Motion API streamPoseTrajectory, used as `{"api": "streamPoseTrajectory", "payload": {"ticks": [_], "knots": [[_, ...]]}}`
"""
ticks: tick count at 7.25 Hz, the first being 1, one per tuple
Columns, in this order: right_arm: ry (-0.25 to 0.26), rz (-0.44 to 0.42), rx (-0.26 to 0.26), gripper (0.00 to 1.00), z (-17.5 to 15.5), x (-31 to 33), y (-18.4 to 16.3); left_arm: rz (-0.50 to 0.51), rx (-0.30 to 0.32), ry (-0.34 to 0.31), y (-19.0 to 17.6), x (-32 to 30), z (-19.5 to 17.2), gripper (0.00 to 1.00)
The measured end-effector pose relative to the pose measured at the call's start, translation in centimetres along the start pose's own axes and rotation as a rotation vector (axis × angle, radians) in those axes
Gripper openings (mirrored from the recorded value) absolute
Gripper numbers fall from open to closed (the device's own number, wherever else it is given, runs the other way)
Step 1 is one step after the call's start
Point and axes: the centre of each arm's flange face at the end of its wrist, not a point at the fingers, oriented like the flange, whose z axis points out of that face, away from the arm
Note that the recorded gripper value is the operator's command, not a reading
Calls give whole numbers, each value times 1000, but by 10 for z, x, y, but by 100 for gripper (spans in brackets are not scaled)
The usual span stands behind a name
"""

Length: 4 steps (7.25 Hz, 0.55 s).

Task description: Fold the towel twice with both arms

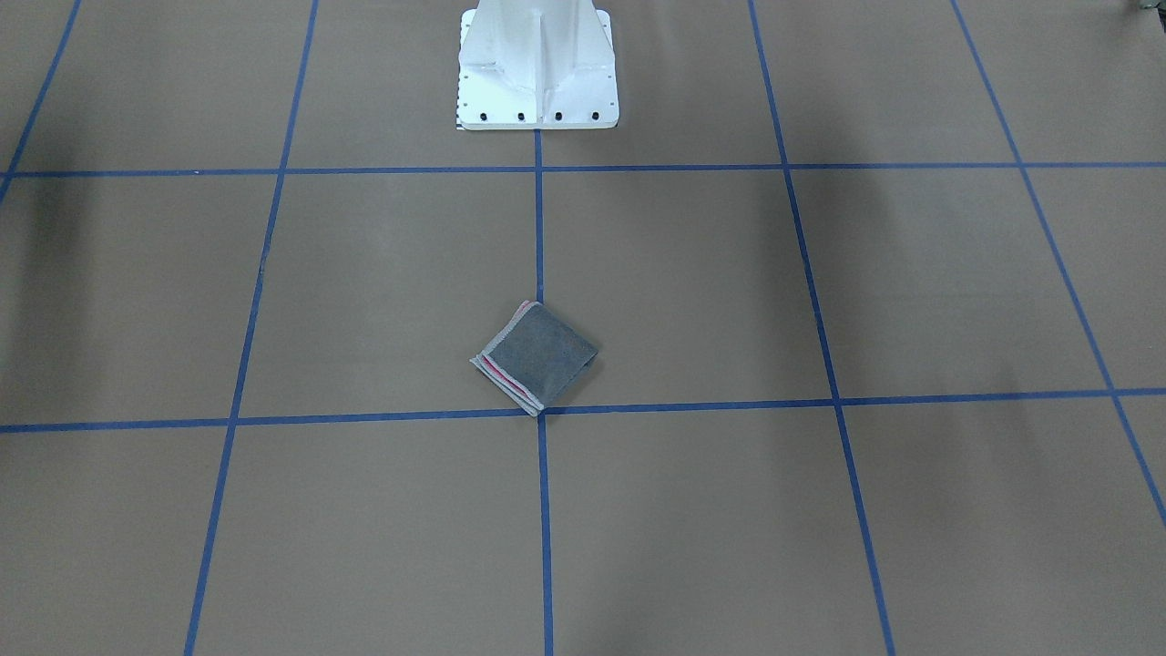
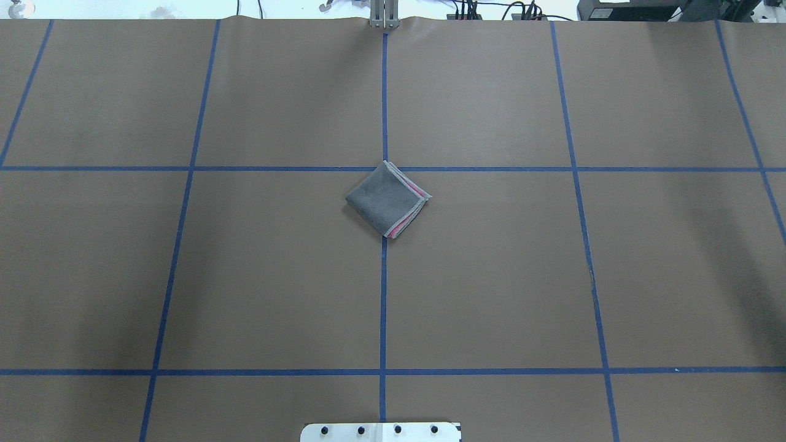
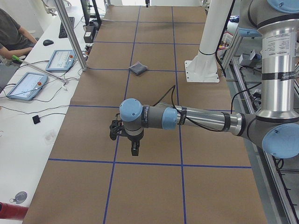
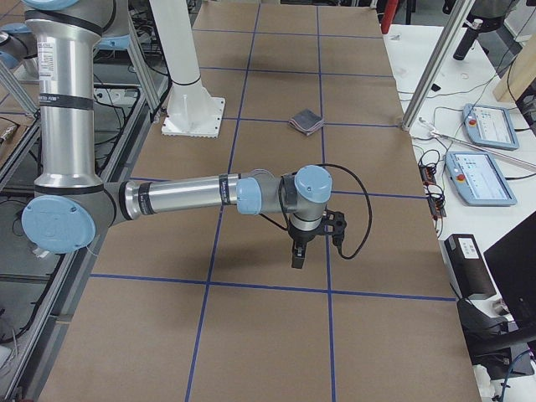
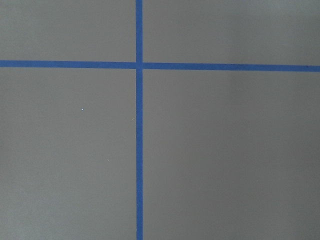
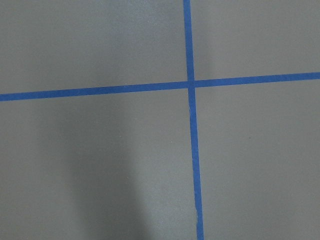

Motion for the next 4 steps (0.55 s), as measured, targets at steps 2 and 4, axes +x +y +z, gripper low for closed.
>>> {"api": "streamPoseTrajectory", "payload": {"ticks": [2, 4], "knots": [[0, -6, 6, 100, -2, -2, 0, -4, 0, -9, 2, -2, 0, 100], [3, -22, 6, 100, -2, -2, 0, -11, -2, -8, 3, -3, 1, 100]]}}
